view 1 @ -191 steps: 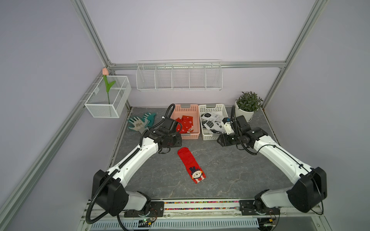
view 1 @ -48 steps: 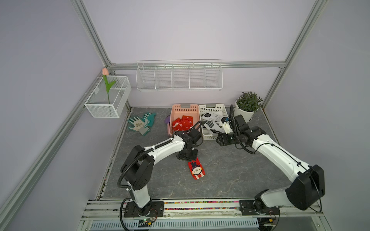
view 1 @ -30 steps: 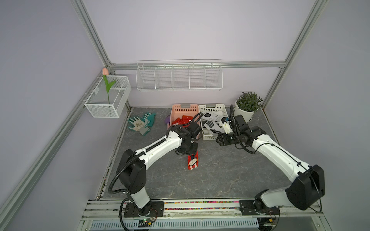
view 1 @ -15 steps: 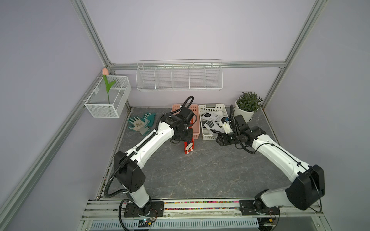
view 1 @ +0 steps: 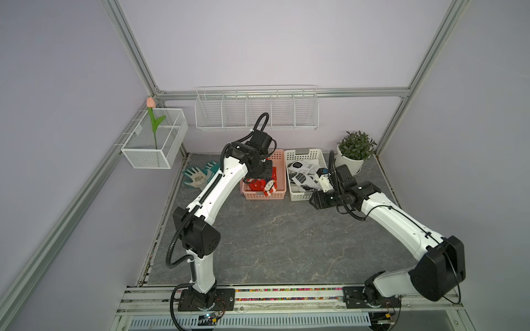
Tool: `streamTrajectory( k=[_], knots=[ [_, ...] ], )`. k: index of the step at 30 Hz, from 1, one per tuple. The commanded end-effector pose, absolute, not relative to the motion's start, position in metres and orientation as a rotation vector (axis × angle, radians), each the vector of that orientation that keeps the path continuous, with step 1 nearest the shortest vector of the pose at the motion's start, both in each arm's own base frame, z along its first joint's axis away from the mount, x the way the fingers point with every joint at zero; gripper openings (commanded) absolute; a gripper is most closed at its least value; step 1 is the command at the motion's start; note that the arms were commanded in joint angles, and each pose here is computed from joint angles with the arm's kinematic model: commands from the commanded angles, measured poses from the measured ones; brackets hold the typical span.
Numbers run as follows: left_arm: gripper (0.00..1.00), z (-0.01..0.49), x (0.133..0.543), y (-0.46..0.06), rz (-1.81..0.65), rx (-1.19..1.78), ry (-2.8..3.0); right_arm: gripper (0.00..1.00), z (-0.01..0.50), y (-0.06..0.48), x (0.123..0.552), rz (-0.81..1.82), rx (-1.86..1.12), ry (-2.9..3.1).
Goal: Sort the socks into the basket by color
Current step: Pick up the sock at the center of the board, then place the sock in the bin.
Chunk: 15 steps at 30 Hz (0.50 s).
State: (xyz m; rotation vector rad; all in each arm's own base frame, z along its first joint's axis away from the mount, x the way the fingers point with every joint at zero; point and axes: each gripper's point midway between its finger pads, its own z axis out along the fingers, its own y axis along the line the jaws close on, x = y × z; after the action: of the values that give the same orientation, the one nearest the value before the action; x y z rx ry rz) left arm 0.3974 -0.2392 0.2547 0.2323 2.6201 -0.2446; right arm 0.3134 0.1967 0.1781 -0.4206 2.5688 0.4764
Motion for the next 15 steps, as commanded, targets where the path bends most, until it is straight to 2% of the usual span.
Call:
streamTrajectory(
  k=[1, 15],
  knots=[
    [0.07, 0.252, 0.413, -0.233, -0.24, 0.215, 2.635, 0.59, 0.172, 0.196, 0.31, 0.47, -0.44, 2.583],
    [0.07, 0.25, 0.456, -0.244, -0.289, 0.19, 2.576, 0.59, 0.174, 0.192, 0.309, 0.457, -0.44, 2.585]
  ],
)
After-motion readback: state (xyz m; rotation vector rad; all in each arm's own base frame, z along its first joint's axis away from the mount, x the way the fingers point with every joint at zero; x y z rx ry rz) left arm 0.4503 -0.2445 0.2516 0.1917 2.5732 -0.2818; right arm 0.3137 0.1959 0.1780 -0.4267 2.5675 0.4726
